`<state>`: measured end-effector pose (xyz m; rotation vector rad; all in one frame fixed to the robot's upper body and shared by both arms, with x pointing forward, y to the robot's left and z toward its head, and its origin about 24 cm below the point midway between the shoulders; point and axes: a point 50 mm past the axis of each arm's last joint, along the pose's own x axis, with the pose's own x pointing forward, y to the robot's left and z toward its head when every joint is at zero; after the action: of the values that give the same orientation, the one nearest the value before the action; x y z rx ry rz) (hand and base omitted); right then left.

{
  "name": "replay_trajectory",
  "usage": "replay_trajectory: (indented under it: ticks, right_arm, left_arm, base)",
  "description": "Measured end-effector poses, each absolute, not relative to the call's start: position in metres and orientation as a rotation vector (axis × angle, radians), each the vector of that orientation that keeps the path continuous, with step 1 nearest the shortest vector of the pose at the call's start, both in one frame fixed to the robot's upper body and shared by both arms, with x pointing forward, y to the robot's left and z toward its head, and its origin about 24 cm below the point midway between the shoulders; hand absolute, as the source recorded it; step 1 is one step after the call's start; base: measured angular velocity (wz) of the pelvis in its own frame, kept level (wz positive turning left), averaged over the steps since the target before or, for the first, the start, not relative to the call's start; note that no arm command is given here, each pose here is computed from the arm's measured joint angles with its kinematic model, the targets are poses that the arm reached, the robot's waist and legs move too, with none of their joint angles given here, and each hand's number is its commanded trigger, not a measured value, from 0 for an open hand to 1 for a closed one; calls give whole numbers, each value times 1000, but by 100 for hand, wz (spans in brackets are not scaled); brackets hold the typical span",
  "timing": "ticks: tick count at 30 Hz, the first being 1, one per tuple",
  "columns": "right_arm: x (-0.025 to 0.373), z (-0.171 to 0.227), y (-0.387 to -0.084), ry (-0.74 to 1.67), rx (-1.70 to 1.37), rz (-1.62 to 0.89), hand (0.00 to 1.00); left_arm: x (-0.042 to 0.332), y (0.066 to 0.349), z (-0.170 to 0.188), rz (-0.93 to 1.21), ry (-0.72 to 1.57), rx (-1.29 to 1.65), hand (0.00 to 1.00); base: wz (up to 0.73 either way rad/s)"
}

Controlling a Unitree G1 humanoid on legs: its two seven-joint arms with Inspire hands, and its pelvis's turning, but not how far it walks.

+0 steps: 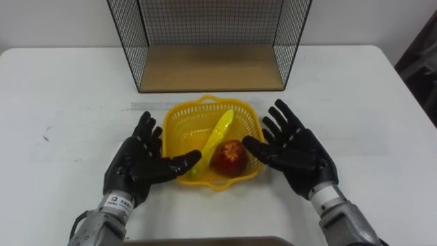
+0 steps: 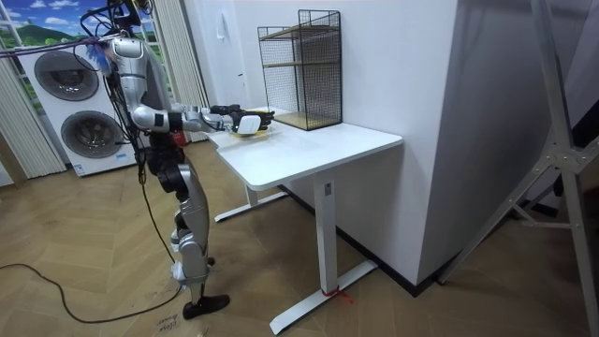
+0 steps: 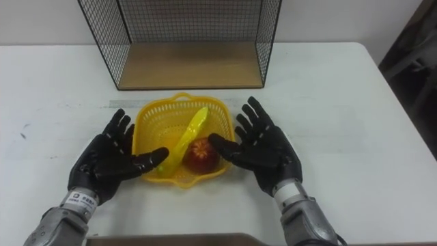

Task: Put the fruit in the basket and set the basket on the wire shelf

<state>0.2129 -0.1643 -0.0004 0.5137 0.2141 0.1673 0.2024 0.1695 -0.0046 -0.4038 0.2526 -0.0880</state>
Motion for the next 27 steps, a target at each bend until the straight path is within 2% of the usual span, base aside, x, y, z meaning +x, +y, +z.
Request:
replay_trajectory:
  ticks: [27]
  right_arm:
    - [214,-14,-152,285,480,220,0]
  left_arm:
    - [207,164,-7,-110,258,-404,0]
  base:
    - [0]
